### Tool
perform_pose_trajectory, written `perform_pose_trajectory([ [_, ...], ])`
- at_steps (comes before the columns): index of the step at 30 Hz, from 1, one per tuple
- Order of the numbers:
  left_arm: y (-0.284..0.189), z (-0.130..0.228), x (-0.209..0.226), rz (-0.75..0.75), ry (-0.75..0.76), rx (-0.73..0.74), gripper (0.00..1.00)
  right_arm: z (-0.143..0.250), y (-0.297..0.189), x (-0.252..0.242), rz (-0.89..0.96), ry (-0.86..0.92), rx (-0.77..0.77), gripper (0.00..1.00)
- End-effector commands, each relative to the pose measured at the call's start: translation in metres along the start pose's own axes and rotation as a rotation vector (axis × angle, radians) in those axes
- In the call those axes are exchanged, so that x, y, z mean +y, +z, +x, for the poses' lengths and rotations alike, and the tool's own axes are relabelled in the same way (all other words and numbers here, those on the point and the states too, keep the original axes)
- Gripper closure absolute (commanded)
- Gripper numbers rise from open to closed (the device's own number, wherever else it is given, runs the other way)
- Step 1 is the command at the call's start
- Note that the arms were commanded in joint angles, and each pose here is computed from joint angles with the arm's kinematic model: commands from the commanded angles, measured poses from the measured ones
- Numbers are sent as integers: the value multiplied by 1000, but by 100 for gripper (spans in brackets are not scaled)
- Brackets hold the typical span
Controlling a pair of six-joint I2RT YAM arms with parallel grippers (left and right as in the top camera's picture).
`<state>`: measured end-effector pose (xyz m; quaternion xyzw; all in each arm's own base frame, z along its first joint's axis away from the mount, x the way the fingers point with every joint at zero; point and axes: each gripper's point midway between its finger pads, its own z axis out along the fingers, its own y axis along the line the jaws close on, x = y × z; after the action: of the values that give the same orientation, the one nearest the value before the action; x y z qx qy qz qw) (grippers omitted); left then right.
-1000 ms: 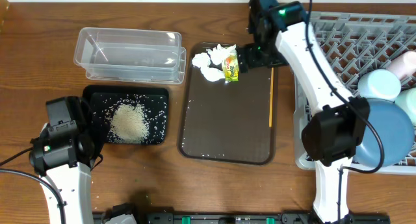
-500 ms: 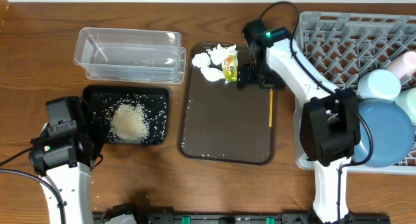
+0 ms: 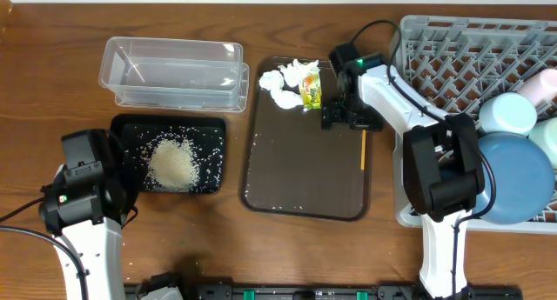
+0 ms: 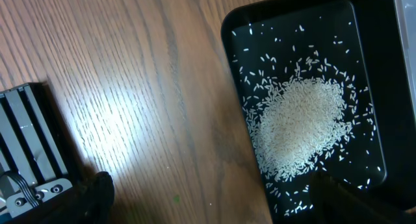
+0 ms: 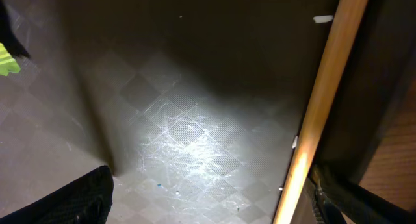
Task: Sort waste into correct bins and load items into the dishwasher rack
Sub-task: 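Reach the right gripper to the yellow stick on the dark tray and grasp it, then carry the yellow stick with the right gripper into the rack's left side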
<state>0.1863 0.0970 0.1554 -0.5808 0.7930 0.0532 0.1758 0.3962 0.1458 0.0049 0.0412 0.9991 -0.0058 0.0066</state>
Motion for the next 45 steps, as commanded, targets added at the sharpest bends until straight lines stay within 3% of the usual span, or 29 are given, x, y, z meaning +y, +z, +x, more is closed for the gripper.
perform_pose_trajectory([
  [1, -4, -4, -2, 11, -2, -7, 3, 3, 8, -7, 25, 23, 11, 7],
  [3, -4, -4, -2, 11, -2, -7, 3, 3, 10, -7, 24, 23, 10, 10],
  [7, -4, -4, -2, 11, -2, -7, 3, 9, 18, -8, 22, 21, 20, 30],
  [11, -4, -4, -2, 11, -2, -7, 3, 14, 23, -8, 26, 36, 30, 59],
  [14, -4, -4, -2, 11, -2, -7, 3, 12, 20, -5, 13, 36, 25, 87],
  [16, -4, -4, -2, 11, -2, -7, 3, 10, 16, -1, -8, 36, 28, 99],
  [24, -4, -4, -2, 11, -2, -7, 3, -29, -51, 0, -72, 44, -39, 99],
  [34, -4, -4, -2, 11, -2, -7, 3, -86, -190, -86, -92, -52, -265, 99],
  [38, -4, -4, -2, 11, -2, -7, 3, -88, -196, -125, -80, -48, -266, 99],
  [45, -4, -4, -2, 11, -2, -7, 3, -86, -178, -136, -175, -127, -226, 96],
])
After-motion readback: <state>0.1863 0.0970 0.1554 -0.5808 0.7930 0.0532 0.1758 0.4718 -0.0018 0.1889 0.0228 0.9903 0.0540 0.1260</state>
